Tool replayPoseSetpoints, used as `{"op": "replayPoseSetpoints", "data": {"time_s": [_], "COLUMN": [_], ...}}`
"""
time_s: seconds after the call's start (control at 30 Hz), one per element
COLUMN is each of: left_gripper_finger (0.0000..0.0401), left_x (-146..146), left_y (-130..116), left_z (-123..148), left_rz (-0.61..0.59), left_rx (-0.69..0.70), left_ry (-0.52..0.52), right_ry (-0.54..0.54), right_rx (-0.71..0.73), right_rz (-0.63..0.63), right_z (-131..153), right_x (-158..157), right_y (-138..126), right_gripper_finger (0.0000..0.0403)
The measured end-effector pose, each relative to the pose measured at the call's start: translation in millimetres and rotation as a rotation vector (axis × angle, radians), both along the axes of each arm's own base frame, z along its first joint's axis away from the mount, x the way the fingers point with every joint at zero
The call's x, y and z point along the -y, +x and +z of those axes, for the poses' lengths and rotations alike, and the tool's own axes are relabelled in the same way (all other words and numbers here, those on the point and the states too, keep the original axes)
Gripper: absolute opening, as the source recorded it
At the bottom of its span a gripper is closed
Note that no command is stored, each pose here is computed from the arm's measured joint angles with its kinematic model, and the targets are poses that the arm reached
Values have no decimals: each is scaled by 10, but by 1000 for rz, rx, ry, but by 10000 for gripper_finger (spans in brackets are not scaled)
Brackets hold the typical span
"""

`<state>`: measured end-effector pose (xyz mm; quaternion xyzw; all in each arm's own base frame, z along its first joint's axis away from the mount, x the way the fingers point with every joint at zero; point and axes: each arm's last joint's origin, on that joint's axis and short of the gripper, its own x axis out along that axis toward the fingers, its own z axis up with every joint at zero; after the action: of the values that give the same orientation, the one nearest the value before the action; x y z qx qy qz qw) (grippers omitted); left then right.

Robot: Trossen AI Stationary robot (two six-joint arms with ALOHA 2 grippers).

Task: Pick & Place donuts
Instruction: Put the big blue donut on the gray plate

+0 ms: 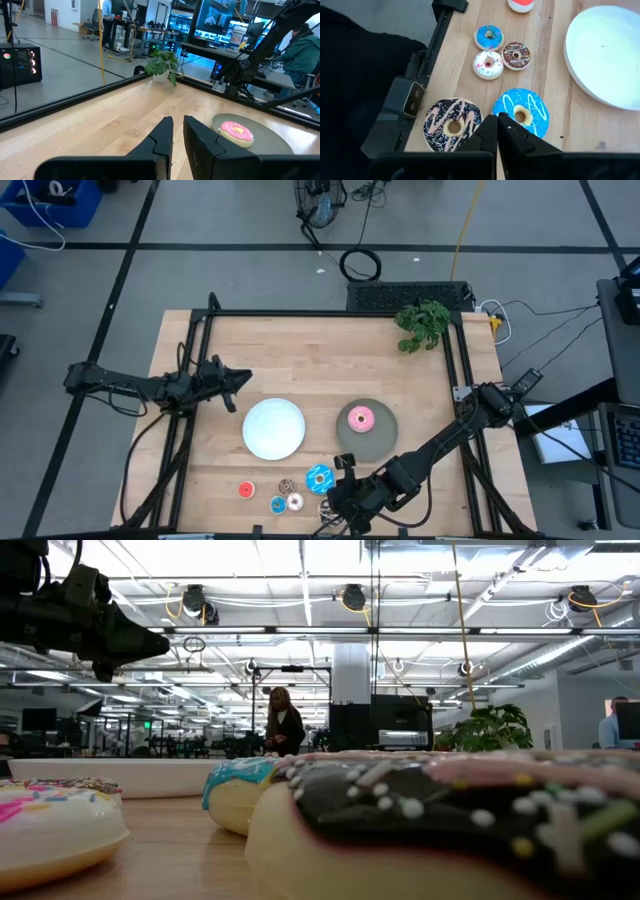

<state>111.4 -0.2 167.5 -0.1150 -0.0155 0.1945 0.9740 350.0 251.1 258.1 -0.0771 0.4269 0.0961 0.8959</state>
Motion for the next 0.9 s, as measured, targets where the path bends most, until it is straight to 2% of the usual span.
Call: {"op": "replayPoseSetpoints", "data": {"time_s": [0.2, 0.37, 0.6, 0.8, 0.9], "left_gripper_finger": [51, 51, 51, 51, 51], "left_x": [0, 0, 0, 0, 1], "left_y": [0, 0, 0, 0, 0], "left_z": [-1, -1, -5, -9, -14], "left_rz": [0, 0, -1, -1, -1], "left_rx": [1, 1, -2, -8, -13], "left_ry": [-4, -4, -7, -4, -3], "right_ry": [-49, -27, 133, 79, 59], "right_rx": [37, 54, -25, -38, -10], "right_rz": [-44, -88, -200, -156, -193], "right_z": [5, 17, 5, -5, 3], "right_x": [19, 99, 610, 955, 1077], "right_y": [9, 83, 392, 536, 596], "right_gripper_finger": [0, 0, 0, 0, 0]}}
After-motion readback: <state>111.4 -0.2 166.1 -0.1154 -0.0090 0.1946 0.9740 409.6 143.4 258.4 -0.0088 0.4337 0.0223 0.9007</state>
